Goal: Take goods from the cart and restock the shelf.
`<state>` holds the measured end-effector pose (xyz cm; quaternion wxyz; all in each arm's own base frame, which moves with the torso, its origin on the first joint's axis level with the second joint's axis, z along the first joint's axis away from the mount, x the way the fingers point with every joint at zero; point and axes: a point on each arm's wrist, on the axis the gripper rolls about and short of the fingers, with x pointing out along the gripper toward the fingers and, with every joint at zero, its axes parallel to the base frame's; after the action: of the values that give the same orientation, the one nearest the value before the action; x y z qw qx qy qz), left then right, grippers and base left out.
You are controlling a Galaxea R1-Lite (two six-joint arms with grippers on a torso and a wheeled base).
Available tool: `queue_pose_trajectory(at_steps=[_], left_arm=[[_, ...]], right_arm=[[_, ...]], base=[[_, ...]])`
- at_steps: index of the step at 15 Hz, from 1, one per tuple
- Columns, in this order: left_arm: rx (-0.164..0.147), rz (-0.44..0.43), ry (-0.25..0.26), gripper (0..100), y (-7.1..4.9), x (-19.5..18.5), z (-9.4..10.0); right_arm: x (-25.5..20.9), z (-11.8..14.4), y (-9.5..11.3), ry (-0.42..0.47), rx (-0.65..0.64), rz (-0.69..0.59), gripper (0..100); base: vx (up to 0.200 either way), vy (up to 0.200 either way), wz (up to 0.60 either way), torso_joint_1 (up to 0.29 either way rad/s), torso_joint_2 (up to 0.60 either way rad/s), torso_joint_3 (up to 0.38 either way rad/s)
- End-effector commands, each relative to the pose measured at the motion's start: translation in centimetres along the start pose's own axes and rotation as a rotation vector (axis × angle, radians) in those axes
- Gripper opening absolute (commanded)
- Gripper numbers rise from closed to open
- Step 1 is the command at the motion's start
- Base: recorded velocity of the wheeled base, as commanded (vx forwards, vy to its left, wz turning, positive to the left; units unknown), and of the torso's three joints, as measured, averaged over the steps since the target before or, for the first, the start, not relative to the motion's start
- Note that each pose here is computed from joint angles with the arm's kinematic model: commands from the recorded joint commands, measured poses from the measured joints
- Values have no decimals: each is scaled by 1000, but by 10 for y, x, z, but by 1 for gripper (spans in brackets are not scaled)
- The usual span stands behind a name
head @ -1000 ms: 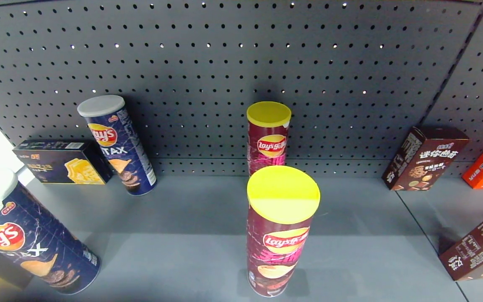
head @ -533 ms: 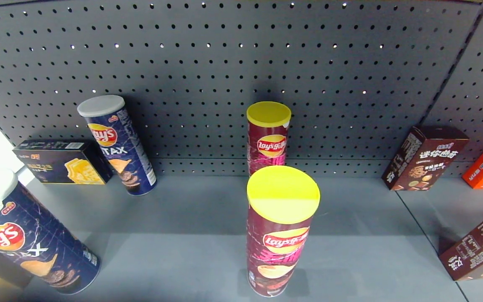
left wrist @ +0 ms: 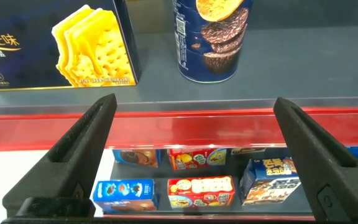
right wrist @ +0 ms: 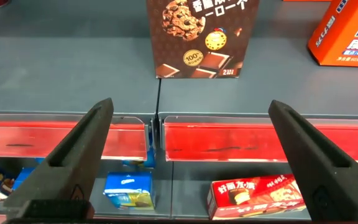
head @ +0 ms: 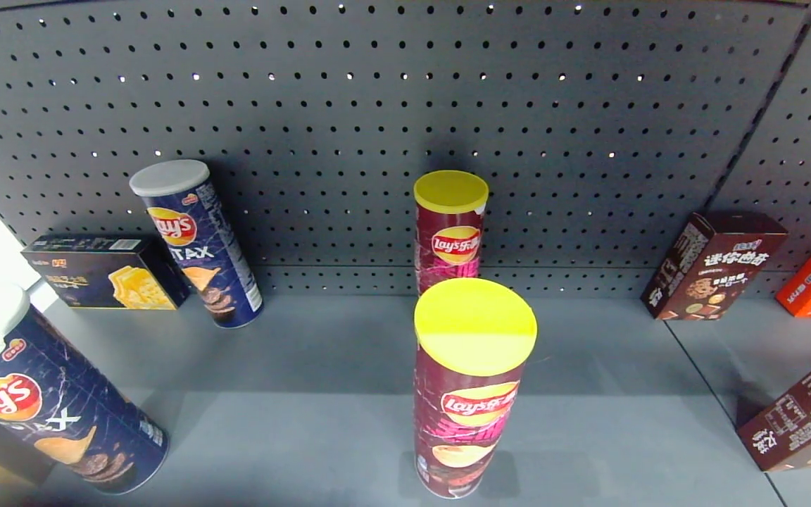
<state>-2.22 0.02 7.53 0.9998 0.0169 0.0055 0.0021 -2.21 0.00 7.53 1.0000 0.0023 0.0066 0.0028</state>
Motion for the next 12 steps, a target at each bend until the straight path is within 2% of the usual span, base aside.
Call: queue_pose_trajectory(at_steps=[1, 12], left_arm=[[0, 0, 0, 100, 0, 0, 0], [-2, -3, 0, 100, 0, 0, 0]], right_arm=[[0, 0, 0, -1, 0, 1, 100], [0, 0, 0, 1, 0, 1, 100]], base=[[0, 0, 0, 0, 0, 0], [0, 0, 0, 0, 0, 0]])
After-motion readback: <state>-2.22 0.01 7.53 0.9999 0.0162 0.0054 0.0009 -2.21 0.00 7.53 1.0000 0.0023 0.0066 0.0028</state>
